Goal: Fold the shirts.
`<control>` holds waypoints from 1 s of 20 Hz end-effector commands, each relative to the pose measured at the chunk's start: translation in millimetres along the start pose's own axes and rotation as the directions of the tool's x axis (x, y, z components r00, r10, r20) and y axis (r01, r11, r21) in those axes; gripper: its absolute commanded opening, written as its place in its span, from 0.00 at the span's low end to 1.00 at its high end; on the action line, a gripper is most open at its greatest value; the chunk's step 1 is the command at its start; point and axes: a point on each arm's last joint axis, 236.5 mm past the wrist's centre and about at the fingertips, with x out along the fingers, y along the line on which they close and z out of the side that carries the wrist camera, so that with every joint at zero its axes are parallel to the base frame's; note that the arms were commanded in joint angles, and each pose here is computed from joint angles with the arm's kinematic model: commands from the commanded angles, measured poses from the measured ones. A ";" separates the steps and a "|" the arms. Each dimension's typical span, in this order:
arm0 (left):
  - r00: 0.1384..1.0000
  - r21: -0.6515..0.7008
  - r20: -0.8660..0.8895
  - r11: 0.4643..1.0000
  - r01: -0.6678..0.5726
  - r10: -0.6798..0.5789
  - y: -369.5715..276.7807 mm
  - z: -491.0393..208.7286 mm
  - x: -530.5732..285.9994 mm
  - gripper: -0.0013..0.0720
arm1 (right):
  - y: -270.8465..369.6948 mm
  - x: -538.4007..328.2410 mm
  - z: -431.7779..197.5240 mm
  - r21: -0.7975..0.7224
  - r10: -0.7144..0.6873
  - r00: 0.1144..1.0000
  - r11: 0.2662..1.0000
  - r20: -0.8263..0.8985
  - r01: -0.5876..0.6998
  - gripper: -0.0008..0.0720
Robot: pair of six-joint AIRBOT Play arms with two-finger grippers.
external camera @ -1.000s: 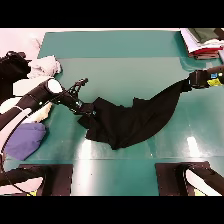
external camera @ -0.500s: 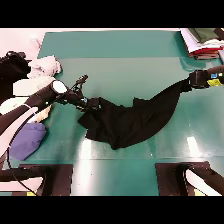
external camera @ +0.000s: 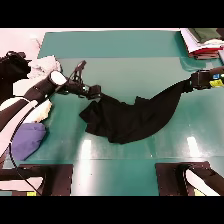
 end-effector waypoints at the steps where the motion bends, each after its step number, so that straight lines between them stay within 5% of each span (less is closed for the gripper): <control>1: 0.998 0.106 0.064 0.994 0.011 -0.018 -30.5 35.3 -28.6 0.05 | 4.7 -15.3 12.0 -0.020 -0.003 0.996 1.000 0.087 0.005 0.03; 4: 0.948 0.266 0.310 0.964 -0.015 -0.071 -88.7 107.1 -137.1 0.05 | 21.0 -72.5 42.6 -0.068 -0.006 0.963 0.997 0.271 0.025 0.03; 7: 0.753 0.421 0.638 0.892 -0.166 -0.161 -170.3 145.5 -320.0 0.05 | 49.7 -167.2 75.5 -0.137 0.011 0.864 0.988 0.503 0.067 0.03; 10: 0.505 0.480 0.824 0.790 -0.381 -0.257 -245.7 103.2 -475.5 0.05 | 73.3 -246.0 86.3 -0.180 0.030 0.759 0.977 0.651 0.116 0.03; 14: 0.288 0.474 0.880 0.741 -0.476 -0.378 -292.8 31.4 -576.2 0.05 | 78.1 -294.6 88.5 -0.174 0.001 0.697 0.969 0.717 0.177 0.03; 17: 0.237 0.472 0.881 0.735 -0.487 -0.409 -302.2 17.2 -595.3 0.05 | 63.6 -309.2 92.7 -0.112 -0.070 0.662 0.967 0.746 0.228 0.03; 20: 0.286 0.473 0.880 0.741 -0.476 -0.378 -293.0 32.8 -576.4 0.05 | 41.6 -305.3 94.4 -0.045 -0.150 0.667 0.963 0.730 0.266 0.03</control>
